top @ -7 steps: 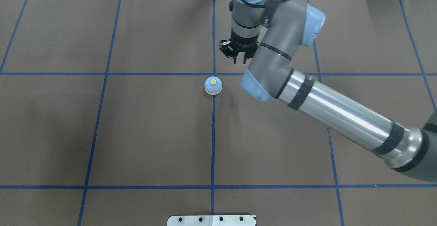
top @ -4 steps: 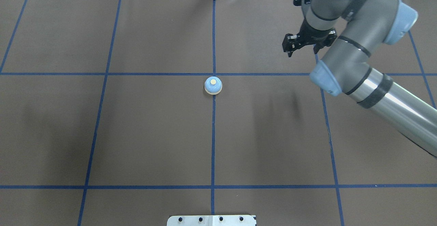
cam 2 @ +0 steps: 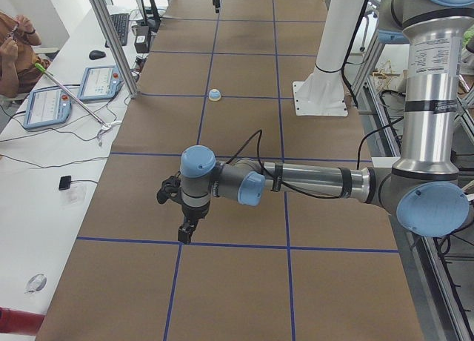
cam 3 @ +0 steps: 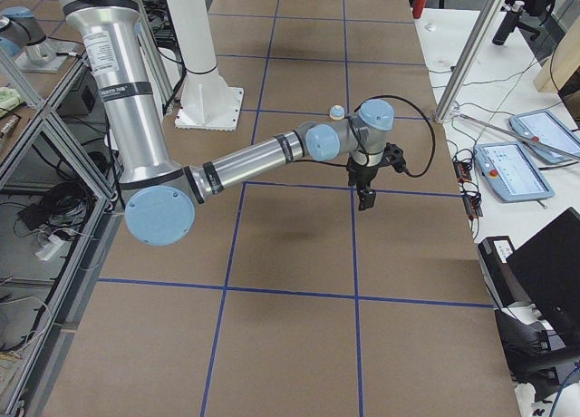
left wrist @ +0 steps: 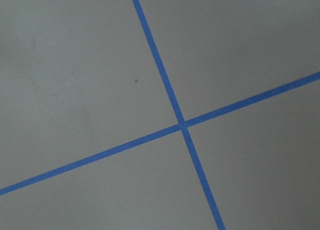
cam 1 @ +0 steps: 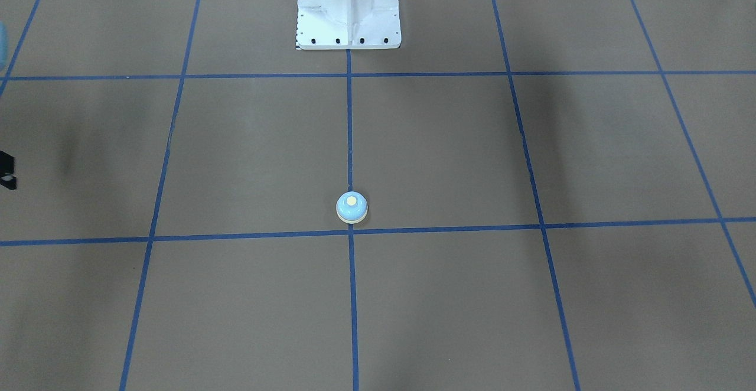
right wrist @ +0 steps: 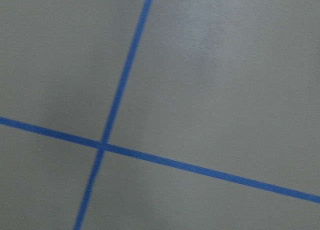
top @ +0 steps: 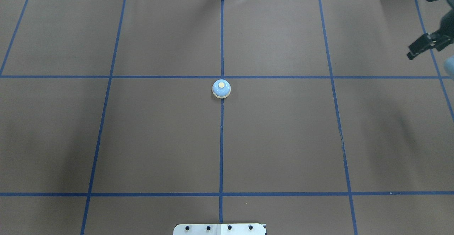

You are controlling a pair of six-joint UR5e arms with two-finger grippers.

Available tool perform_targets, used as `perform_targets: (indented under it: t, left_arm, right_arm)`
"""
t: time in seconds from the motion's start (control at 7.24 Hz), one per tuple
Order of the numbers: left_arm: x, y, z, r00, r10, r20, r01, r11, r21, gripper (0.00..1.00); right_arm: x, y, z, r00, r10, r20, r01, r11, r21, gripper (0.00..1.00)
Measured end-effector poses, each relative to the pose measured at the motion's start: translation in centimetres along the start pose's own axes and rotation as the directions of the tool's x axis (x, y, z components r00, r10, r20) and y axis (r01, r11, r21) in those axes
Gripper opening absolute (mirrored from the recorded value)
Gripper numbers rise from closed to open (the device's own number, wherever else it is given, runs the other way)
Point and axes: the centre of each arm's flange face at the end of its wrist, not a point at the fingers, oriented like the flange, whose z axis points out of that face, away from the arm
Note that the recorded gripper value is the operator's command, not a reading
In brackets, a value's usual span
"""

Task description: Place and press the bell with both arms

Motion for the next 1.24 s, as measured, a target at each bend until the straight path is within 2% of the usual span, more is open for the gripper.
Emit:
perform_targets:
  t: [0.28,0.41,0.83,1.24]
  left_arm:
    - [-1.4,2.0,-0.1,0.999,-0.034,-0.009,0.034,0.999,-0.023,1.0]
    - [-2.0,3.1,-0.2,0.998,-0.056,-0.019,0.055,0.998,-0.023,1.0]
    - [-2.3,6.1,-1.5,0.993,-0.109,-0.032,0.109,0.994,-0.007,1.0]
    - [-1.5,6.4,-2.6,0.988,-0.155,-0.029,0.155,0.988,0.011,1.0]
  right_arm:
    - [9.9,8.6,0.1,1.0,-0.016,-0.012,0.016,1.0,-0.022,1.0]
    - [11.8,10.7,0.4,1.0,-0.011,-0.016,0.011,0.999,-0.031,1.0]
    - [15.3,13.4,1.7,0.998,0.056,-0.01,-0.056,0.997,-0.06,1.0]
    - [16.8,16.0,2.7,0.99,0.132,0.056,-0.128,0.989,-0.068,1.0]
